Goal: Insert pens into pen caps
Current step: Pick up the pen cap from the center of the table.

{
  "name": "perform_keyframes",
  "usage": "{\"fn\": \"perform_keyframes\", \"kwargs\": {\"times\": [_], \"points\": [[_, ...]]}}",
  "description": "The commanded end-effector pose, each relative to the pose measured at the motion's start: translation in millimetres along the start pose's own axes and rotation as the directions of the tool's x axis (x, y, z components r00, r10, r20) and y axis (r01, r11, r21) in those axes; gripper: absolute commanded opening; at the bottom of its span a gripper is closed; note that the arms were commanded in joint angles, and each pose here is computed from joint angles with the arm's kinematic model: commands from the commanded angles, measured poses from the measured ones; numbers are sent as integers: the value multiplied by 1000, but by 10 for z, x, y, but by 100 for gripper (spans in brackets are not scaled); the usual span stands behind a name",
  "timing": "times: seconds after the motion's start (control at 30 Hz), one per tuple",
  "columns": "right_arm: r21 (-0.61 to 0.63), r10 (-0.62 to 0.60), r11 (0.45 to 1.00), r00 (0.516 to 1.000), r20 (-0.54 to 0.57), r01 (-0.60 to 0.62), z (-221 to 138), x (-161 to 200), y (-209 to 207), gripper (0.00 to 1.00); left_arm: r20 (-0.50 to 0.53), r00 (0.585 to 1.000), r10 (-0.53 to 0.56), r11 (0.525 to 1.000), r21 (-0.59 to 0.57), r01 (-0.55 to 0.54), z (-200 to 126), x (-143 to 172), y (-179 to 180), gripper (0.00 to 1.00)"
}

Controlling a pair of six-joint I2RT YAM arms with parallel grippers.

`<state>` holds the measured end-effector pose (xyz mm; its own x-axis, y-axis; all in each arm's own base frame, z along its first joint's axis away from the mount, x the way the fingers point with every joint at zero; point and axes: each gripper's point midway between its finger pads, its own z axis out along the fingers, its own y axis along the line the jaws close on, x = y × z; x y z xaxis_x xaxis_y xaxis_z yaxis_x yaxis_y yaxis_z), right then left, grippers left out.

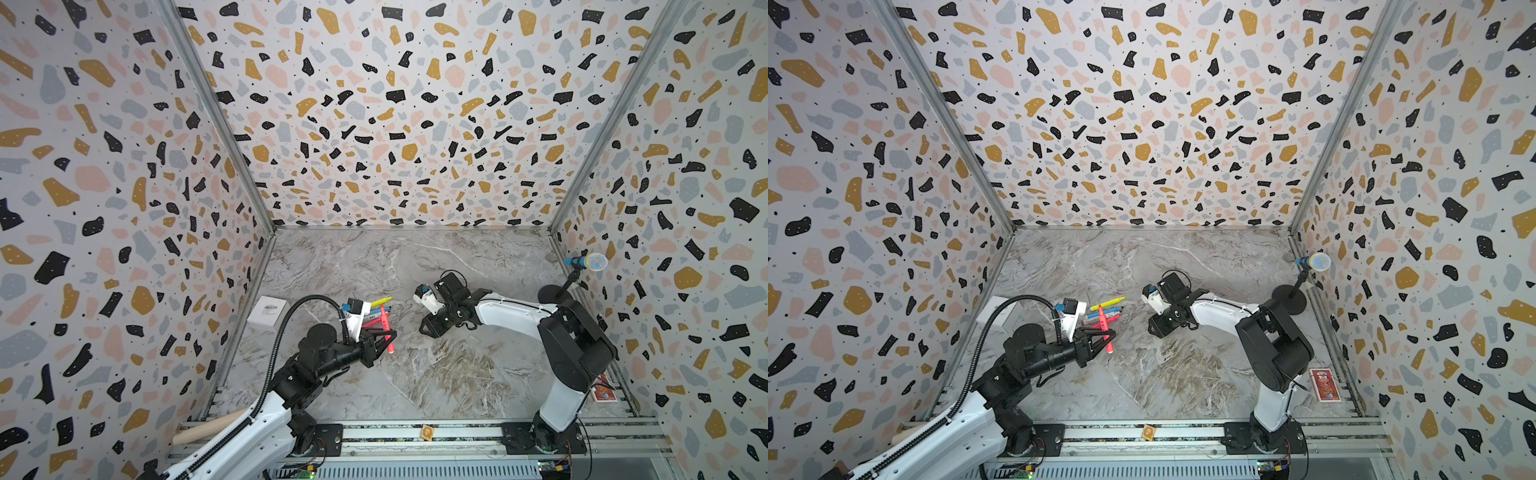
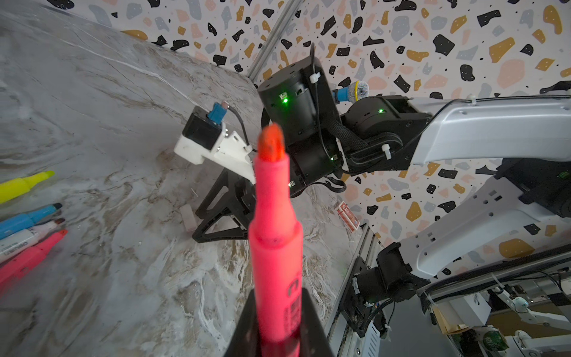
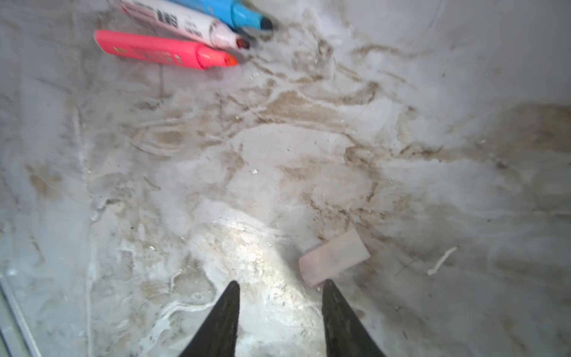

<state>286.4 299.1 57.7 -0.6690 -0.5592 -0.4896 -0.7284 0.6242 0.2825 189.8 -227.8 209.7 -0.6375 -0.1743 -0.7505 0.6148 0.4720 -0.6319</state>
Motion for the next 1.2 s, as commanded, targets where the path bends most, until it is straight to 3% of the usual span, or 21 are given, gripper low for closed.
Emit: {"fn": "perform_keyframes", "kwargs": {"times": [0.0,0.33,0.57,1.17], "points": [[27,11,1000,997,76,-13,-224,-222,-56,44,47,998,52,998,31,-53,-32,-182,-156,0],[184,158,969,987,40,-162,-141,-220,-313,35,35,998,54,999,-4,-54,-35,-179,-106,0],[275,242,931,970,31,-241,-59,-143,-236,37,15,998,63,996,-63,-62,-45,-168,-20,0],[314,290,910,957,-14,-272,210,-83,-241,34,13,998,67,994,-86,-66,-86,-167,-1,0]]}}
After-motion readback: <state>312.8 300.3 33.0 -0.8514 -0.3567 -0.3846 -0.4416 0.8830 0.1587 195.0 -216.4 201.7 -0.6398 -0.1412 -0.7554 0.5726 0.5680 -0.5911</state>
